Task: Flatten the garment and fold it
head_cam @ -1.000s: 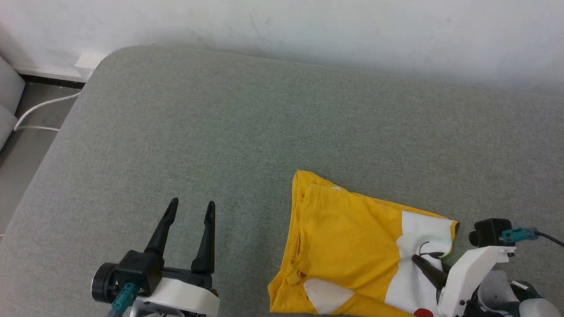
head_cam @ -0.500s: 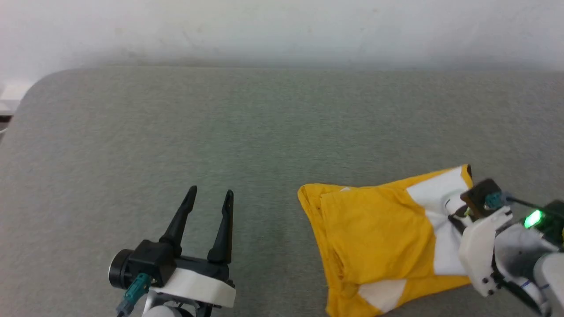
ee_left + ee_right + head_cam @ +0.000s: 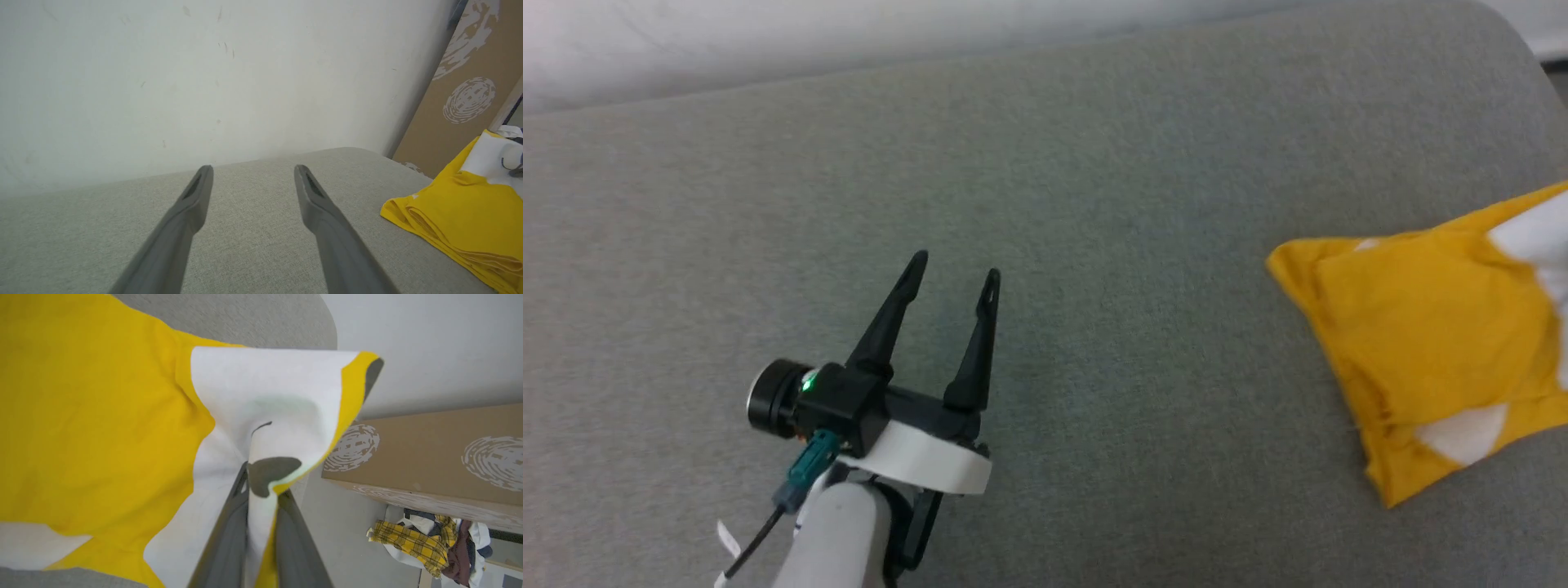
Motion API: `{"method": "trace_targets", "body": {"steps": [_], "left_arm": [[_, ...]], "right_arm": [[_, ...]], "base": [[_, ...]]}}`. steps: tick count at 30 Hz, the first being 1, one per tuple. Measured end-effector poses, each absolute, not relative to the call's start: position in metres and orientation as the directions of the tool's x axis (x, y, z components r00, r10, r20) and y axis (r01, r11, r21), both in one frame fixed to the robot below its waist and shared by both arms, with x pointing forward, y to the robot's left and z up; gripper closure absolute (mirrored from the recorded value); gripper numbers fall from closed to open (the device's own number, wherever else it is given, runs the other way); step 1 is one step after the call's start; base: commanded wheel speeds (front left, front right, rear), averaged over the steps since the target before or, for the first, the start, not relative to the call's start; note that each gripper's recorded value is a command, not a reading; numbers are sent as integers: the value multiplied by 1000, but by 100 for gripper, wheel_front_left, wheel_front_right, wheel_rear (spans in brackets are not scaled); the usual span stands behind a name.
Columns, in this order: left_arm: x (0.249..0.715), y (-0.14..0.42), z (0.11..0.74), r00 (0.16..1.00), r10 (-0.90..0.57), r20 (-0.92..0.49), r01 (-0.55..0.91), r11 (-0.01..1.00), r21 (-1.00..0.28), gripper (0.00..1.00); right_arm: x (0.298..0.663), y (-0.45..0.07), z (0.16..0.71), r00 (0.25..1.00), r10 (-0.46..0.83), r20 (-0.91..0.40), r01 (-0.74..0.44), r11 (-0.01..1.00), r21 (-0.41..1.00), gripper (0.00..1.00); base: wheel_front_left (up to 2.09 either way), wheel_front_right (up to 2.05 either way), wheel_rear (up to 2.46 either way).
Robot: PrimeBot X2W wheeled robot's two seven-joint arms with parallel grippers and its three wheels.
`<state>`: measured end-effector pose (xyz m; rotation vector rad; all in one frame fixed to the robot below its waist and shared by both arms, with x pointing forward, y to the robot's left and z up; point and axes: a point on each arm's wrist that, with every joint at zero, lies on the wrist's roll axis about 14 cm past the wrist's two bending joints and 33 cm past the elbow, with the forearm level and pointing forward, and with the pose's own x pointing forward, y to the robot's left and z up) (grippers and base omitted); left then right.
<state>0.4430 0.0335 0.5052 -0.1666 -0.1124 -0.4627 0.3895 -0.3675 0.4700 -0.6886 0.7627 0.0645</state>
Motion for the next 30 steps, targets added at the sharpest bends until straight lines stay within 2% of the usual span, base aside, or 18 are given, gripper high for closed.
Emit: {"method": "trace_targets", "body": {"steps": [8, 19, 20, 21, 25, 30], "left_arm": [[465, 6, 465, 861, -500, 90, 508, 841, -187, 0], [478, 6, 423, 866, -500, 19, 492, 843, -218, 0], [479, 8, 423, 868, -496, 21, 488, 845, -218, 0], [480, 9, 423, 871, -491, 21, 484, 848, -217, 0], [479, 15, 426, 878, -478, 18, 471, 857, -208, 0], [470, 26, 429, 890, -456, -1, 446, 872, -199, 0]], "right_arm": [[384, -448, 448, 690, -357, -629, -122, 800, -588, 100], [374, -493, 402, 594, -481, -644, -40, 783, -621, 100], [373, -493, 397, 586, -483, -650, -39, 785, -618, 66], [374, -493, 395, 588, -483, -649, -34, 786, -617, 0], [382, -495, 401, 609, -490, -624, -14, 779, -626, 0], [403, -478, 419, 674, -450, -586, -18, 783, -622, 0]], "base": [[0, 0, 0], [0, 0, 0], [0, 0, 0], [0, 0, 0], [0, 0, 0], [0, 0, 0]]}}
